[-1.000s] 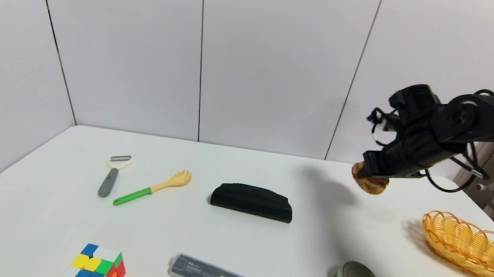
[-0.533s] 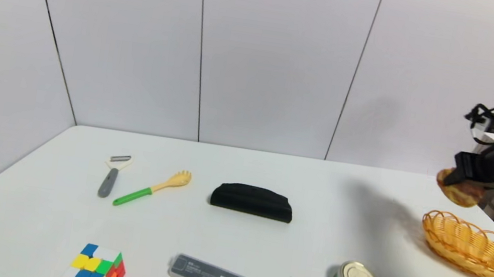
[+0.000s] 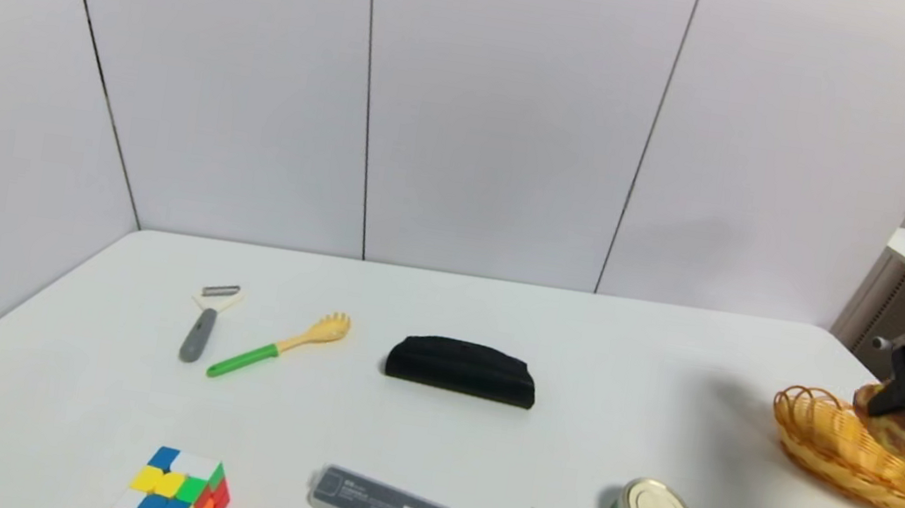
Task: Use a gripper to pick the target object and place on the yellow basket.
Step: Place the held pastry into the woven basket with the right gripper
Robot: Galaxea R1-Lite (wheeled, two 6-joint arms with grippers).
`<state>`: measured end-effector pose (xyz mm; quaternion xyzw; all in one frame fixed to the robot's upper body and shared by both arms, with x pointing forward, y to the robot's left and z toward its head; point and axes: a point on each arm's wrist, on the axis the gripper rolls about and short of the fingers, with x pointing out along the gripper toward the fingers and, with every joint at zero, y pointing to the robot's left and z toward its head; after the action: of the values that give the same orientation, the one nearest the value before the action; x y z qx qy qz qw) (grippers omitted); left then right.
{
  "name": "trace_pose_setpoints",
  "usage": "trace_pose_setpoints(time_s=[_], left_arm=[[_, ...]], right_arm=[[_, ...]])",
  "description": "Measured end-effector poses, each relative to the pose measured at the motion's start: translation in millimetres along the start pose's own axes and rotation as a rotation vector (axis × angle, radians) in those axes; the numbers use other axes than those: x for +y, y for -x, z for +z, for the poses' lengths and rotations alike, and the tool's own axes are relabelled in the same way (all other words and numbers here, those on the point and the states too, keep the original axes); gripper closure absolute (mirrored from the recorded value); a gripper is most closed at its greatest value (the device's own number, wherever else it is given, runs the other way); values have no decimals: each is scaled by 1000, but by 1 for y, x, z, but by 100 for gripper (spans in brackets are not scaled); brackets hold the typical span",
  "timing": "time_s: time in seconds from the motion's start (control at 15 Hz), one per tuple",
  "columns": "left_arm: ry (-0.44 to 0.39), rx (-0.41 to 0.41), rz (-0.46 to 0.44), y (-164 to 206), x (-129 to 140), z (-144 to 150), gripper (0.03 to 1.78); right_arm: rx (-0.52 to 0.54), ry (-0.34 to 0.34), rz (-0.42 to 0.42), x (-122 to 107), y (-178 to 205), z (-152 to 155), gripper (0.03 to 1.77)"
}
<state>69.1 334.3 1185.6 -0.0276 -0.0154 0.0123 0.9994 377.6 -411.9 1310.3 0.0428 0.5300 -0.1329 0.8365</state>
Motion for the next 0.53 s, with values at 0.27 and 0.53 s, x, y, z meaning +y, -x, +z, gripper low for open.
trace_pose_setpoints(time_s=[0.27, 0.53], left_arm=[[0, 0, 0, 0, 0, 0, 12], [0, 0, 0, 0, 0, 0, 12]], right_arm=[[36, -18, -11, -5, -11, -2, 96], [35, -23, -16, -7, -22, 2, 96]])
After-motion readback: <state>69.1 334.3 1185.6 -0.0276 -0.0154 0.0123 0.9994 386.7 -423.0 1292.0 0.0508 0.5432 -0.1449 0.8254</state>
